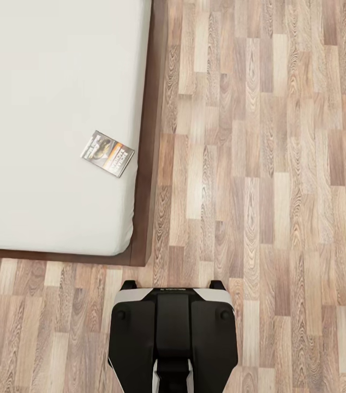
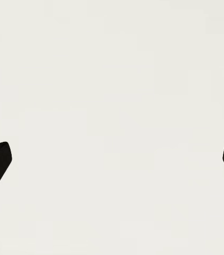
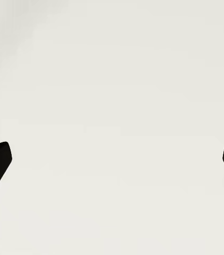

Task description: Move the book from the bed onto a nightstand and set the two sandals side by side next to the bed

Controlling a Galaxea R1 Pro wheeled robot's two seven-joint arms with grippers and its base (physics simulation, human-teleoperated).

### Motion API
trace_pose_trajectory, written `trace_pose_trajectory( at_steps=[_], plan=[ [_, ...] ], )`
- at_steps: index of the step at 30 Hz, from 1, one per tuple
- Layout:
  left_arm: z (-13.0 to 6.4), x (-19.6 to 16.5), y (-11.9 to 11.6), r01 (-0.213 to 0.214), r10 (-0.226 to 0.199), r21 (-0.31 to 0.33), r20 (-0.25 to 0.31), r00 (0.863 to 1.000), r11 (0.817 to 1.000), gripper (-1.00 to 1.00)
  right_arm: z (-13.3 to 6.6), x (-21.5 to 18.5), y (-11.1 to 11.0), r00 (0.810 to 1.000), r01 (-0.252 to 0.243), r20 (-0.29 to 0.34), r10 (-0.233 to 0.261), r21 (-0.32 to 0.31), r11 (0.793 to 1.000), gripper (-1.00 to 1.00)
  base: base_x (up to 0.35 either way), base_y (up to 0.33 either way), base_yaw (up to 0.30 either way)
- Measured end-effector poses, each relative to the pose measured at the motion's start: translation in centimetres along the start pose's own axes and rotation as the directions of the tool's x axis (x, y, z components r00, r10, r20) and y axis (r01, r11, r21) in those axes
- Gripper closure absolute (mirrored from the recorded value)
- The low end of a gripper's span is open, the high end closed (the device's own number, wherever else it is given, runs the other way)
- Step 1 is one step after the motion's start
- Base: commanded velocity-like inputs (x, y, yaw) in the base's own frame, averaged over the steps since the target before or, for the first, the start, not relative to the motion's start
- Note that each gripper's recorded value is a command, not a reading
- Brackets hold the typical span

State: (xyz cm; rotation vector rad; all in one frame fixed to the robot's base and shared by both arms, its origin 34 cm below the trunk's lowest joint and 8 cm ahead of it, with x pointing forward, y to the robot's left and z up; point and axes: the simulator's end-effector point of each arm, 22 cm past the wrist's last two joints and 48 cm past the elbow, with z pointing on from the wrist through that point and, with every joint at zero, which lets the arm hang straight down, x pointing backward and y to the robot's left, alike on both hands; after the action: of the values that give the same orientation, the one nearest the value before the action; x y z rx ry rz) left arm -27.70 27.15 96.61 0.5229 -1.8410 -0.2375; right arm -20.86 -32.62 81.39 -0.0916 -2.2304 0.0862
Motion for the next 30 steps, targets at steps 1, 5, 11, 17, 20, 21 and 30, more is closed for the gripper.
trace_pose_trajectory(
  at_steps=[1,5,11,17,20,21,30],
  plan=[
    [0.0,-0.2,-0.1,0.000,0.000,0.001,0.003,1.000,1.000,-1.00,0.0,0.0,0.0,1.000,0.000,0.001,0.000,0.001,1.000,-1.00,0.000,0.000,0.000],
    [0.1,-0.9,-0.5,-0.002,0.002,0.008,0.014,1.000,1.000,-1.00,0.0,-0.2,-0.2,1.000,0.000,0.006,0.000,0.003,1.000,-1.00,0.000,0.000,0.000],
    [0.3,-2.1,-1.2,-0.002,0.002,0.018,0.032,0.999,1.000,-1.00,0.1,-0.6,-0.3,1.000,0.000,0.015,0.000,0.004,1.000,-1.00,0.000,0.000,0.000],
    [0.3,-2.7,-1.5,-0.004,0.003,0.025,0.044,0.999,1.000,-1.00,0.1,-0.9,0.0,1.000,-0.001,0.025,0.001,0.000,1.000,-1.00,0.000,0.000,0.000],
    [0.4,-2.9,-1.6,-0.004,0.003,0.027,0.050,0.999,1.000,-1.00,0.1,-1.1,0.2,1.000,0.003,0.031,-0.002,-0.003,1.000,-1.00,0.000,0.000,0.000],
    [0.4,-3.0,-1.7,-0.005,0.003,0.028,0.052,0.999,1.000,-1.00,0.1,-1.2,0.2,0.999,0.003,0.032,-0.003,-0.004,1.000,-1.00,0.000,0.000,0.000],
    [0.5,-3.6,-2.0,-0.007,0.004,0.036,0.066,0.998,0.999,-1.00,0.3,-1.6,2.2,0.999,0.001,0.046,0.000,-0.030,1.000,-1.00,0.000,0.000,0.000]
  ],
)
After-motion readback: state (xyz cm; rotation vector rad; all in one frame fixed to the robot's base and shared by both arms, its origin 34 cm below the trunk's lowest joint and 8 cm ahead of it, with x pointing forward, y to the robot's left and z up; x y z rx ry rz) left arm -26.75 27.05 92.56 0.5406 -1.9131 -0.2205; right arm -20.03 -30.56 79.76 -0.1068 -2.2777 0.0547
